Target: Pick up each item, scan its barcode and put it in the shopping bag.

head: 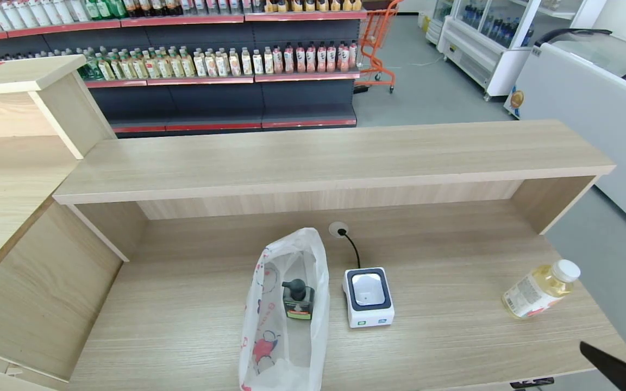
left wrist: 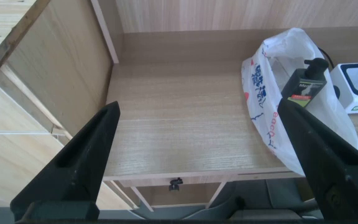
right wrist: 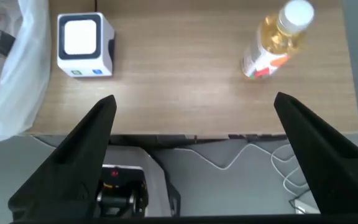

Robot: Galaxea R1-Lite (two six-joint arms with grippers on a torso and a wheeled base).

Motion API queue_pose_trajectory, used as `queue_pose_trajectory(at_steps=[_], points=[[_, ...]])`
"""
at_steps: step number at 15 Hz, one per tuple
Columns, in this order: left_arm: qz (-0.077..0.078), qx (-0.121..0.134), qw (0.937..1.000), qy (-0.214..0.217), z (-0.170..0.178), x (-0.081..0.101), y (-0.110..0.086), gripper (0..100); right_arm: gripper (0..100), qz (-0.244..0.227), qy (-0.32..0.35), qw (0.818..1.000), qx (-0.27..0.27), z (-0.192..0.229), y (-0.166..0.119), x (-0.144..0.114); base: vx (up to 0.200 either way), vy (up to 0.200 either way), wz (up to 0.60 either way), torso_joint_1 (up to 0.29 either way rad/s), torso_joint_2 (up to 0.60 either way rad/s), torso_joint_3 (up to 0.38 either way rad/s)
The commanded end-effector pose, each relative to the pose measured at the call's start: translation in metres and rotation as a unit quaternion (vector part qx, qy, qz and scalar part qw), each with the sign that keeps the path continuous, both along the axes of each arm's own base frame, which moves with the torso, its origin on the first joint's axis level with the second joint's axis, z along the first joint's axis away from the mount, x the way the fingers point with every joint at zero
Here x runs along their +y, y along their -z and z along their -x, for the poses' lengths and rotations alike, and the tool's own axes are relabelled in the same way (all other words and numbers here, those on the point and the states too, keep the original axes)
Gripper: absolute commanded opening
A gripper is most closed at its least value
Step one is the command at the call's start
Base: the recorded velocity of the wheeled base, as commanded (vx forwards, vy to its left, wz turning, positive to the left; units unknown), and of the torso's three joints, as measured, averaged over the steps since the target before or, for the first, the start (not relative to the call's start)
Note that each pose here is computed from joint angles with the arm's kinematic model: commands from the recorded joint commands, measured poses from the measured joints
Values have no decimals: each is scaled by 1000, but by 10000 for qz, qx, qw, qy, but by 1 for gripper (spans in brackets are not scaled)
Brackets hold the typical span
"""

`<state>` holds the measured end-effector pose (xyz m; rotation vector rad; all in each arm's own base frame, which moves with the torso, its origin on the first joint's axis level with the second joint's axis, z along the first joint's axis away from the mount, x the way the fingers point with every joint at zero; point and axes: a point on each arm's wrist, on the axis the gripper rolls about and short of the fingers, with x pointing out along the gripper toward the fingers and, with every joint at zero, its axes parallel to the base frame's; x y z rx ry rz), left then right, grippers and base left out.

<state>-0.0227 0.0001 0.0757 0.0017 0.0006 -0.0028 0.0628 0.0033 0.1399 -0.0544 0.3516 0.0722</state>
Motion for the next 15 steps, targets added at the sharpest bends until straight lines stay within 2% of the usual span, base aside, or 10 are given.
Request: queue_pose_trajectory(at_steps=[1,3,10,15], points=[[1,-3,10000,2,0,0,0,100,100,37,258,9984,-502,47,11,-3,0,0,0,0,0,0],[1,-3,10000,2,0,0,0,100,100,35,272,9971,-709,58,16,-4,0,0,0,0,0,0],[1,-3,10000,2,0,0,0,100,100,32,288,9964,-800,79,23,-4,0,0,0,0,0,0],[-22,-3,10000,2,0,0,0,100,100,27,313,9962,-815,84,27,-5,-200,0,0,5,6,2]])
